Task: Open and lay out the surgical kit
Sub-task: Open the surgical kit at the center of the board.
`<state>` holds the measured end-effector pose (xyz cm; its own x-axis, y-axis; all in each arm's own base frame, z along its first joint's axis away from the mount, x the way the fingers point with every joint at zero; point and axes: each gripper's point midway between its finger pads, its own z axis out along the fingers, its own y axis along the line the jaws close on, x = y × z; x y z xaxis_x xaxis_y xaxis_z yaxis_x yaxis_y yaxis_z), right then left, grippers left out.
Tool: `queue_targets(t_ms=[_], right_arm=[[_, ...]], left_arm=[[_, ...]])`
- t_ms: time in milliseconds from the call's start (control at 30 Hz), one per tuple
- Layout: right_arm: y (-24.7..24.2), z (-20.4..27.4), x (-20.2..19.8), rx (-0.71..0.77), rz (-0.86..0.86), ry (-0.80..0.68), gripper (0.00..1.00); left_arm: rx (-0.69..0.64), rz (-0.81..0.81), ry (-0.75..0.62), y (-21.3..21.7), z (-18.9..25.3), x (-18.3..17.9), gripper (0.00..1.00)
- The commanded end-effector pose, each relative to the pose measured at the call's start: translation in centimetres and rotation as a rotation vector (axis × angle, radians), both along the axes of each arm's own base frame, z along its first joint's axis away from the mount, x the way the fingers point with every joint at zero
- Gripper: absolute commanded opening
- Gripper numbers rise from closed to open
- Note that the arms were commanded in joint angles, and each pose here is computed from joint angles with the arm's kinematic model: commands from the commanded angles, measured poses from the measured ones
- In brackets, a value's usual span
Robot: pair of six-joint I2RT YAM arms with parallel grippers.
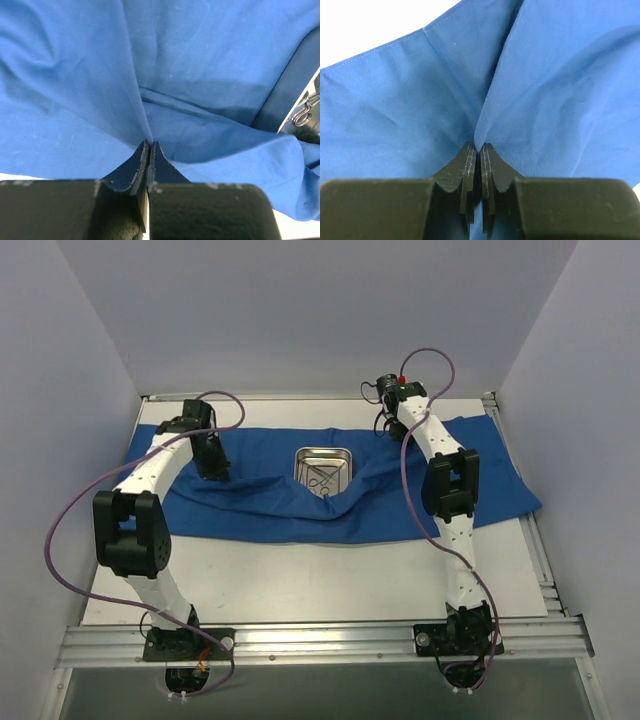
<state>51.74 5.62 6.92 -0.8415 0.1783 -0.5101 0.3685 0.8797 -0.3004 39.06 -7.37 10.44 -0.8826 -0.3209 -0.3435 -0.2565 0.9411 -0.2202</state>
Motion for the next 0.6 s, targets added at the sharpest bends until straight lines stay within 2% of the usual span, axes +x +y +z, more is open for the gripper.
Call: queue_targets(t_ms=[0, 133, 167, 233, 300, 333, 367, 433, 467, 533, 567], right_arm=[[-1.1, 6.8, -1.2, -0.013, -0.031, -0.091, 0.0], [-3.3, 7.0, -3.6, 0.017, -0.082, -0.079, 0.0], [-4.2, 8.7, -4.3, 0.049, -0.103, -0.116, 0.0], [-5.3, 7.7, -6.1, 0.069, -0.128, -0.099, 0.0], [-6.7, 9.6, -7.8, 0.125, -0.178, -0.152, 0.0], [-7.2, 9.8, -8.4, 0.15, -0.196, -0.175, 0.0], [-7.7, 9.8, -10.7, 0.174, -0.226, -0.181, 0.0], [-9.2, 9.5, -12.6, 0.23, -0.281, -0.204, 0.0], [-9.4, 9.2, -15.2, 0.263, -0.316, -0.205, 0.0], [-9.4, 9.2, -17.6, 0.272, -0.335, -0.225, 0.0], [-10.5, 9.3, -20.2, 0.272, -0.393, -0.256, 0.0]], left_arm=[[0.016, 0.053, -0.061, 2.1, 2.5, -0.5, 0.02], [0.007, 0.149, -0.086, 4.6, 3.8, -2.5, 0.02], [-0.003, 0.165, -0.066, 4.7, 3.0, -3.6, 0.02], [-0.011, 0.249, -0.094, 7.1, 3.6, -4.9, 0.02], [-0.033, 0.292, -0.073, 7.8, 2.9, -6.8, 0.02], [-0.039, 0.329, -0.112, 8.7, 4.0, -7.6, 0.02], [-0.053, 0.345, -0.126, 8.9, 4.3, -8.2, 0.02], [-0.07, 0.368, -0.165, 9.3, 5.0, -10.0, 0.02], [-0.075, 0.398, -0.166, 9.7, 5.3, -11.1, 0.02], [-0.077, 0.438, -0.201, 9.7, 6.2, -13.5, 0.02], [-0.042, 0.476, -0.225, 10.2, 6.7, -14.2, 0.02]])
